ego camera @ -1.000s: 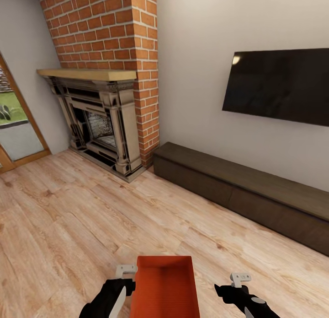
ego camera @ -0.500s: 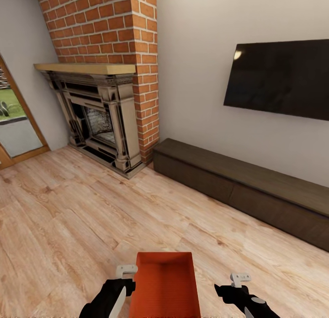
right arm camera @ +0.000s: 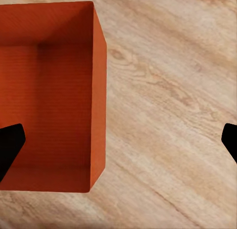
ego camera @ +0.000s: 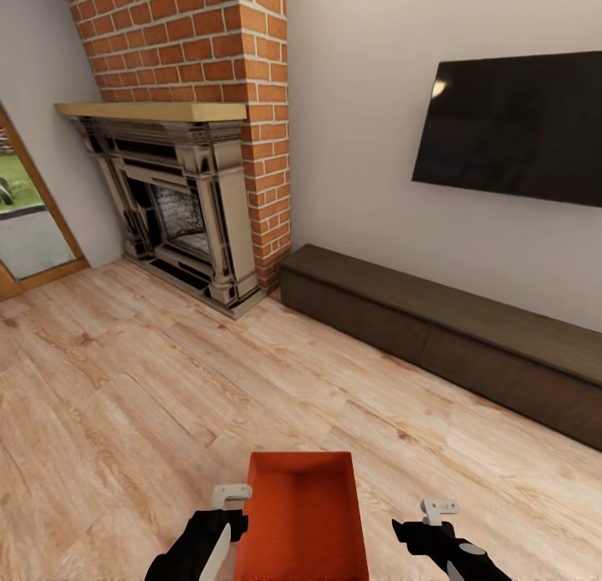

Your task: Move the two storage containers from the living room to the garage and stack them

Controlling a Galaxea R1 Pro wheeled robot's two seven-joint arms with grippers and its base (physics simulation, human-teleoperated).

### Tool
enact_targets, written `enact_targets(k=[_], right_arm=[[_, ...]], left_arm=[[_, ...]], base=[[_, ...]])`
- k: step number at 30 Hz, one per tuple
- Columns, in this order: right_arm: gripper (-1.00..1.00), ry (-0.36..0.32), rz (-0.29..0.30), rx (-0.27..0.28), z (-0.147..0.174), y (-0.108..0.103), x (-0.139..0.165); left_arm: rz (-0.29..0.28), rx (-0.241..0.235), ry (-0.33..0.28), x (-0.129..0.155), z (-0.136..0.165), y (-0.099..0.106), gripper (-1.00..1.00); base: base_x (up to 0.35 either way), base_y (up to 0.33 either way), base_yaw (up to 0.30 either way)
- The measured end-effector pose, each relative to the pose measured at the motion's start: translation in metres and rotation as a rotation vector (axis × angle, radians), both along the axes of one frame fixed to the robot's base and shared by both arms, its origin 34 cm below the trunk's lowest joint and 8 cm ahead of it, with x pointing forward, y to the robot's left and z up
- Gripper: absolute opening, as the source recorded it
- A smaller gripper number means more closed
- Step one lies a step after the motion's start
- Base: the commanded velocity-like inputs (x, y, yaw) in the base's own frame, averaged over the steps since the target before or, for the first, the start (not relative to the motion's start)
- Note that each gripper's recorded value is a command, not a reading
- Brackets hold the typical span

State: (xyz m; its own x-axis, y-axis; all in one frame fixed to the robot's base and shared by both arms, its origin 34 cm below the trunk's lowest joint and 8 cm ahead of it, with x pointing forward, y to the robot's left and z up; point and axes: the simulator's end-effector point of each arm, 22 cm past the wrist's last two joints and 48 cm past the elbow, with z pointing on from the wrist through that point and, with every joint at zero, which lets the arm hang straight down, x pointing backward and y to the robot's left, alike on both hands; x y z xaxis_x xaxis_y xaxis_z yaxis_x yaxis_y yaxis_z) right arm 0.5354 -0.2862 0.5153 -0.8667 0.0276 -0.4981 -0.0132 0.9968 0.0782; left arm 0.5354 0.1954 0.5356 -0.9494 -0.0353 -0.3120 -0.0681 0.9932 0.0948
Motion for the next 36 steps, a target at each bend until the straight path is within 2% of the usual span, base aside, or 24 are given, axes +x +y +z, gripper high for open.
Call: enact_targets(k=[16, 19, 23, 36], right_arm=[[1.0, 0.001, 0.013, 0.016, -0.006, 0.009, 0.0], [1.0, -0.004, 0.05, 0.085, -0.003, 0.027, 0.001], [1.0, -0.005, 0.067, 0.12, -0.002, 0.035, 0.0], [1.0, -0.006, 0.063, 0.121, -0.002, 0.034, 0.001]], left_arm=[[-0.002, -0.009, 0.004, -0.002, -0.008, -0.002, 1.0], [-0.002, -0.01, 0.003, -0.001, -0.008, -0.002, 1.0], [-0.001, -0.01, 0.002, -0.001, -0.008, -0.002, 1.0], [-0.001, -0.01, 0.002, -0.001, -0.008, -0.002, 1.0]], base=[[0.0, 0.0, 0.0], [0.0, 0.0, 0.0], [0.0, 0.0, 0.0], [0.0, 0.0, 0.0]])
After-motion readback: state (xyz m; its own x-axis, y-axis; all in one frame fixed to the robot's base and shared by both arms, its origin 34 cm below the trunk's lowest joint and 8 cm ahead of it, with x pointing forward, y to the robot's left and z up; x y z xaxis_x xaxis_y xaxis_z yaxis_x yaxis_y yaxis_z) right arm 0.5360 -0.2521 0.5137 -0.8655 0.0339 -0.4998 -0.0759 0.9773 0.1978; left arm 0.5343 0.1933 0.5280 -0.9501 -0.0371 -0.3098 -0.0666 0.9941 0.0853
